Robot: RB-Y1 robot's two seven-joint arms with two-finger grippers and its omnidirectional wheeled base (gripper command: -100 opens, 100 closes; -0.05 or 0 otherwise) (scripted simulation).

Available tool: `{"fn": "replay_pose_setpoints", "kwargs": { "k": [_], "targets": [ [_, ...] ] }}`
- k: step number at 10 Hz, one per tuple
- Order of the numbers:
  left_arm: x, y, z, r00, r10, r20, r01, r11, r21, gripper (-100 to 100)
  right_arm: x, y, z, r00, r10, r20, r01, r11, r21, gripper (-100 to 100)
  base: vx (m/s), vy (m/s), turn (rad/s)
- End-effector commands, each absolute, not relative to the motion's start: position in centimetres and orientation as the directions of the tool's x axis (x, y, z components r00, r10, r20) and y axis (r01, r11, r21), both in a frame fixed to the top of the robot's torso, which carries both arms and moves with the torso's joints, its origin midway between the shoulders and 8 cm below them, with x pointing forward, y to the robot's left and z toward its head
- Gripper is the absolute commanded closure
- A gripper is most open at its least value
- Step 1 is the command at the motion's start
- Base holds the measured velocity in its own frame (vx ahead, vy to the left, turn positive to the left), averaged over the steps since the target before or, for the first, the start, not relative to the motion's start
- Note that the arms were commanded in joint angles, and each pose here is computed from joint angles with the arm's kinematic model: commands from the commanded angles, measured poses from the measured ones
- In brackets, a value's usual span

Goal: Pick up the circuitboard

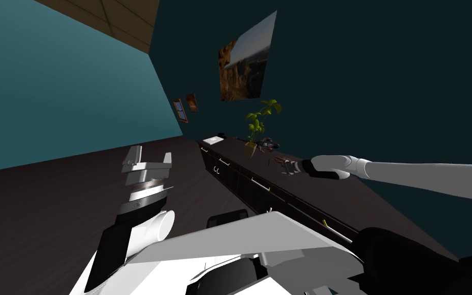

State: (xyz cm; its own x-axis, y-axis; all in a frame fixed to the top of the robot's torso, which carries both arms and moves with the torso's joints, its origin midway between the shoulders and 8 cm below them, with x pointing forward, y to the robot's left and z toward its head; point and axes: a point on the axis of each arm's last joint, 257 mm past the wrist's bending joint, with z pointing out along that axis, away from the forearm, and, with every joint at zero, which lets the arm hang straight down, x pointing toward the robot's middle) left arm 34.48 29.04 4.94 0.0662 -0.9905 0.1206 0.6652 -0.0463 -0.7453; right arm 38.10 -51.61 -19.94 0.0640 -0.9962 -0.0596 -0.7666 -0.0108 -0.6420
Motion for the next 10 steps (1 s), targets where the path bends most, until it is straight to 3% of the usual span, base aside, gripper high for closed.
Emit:
{"fn": "replay_pose_setpoints", "kwargs": {
  "k": [1,10],
  "targets": [
    [34.5,29.0,4.9,0.066,-0.99,0.121,0.665,-0.046,-0.745,0,38.1,-51.9,-20.4,0.095,-0.995,-0.019,-0.786,-0.063,-0.615,-100,0.012,-0.019,0.166],
    [34.5,29.0,4.9,0.066,-0.99,0.12,0.665,-0.046,-0.745,0,36.0,-56.4,-23.3,0.269,-0.945,0.188,-0.868,-0.322,-0.378,-100,0.01,-0.02,0.134]
  ]
}}
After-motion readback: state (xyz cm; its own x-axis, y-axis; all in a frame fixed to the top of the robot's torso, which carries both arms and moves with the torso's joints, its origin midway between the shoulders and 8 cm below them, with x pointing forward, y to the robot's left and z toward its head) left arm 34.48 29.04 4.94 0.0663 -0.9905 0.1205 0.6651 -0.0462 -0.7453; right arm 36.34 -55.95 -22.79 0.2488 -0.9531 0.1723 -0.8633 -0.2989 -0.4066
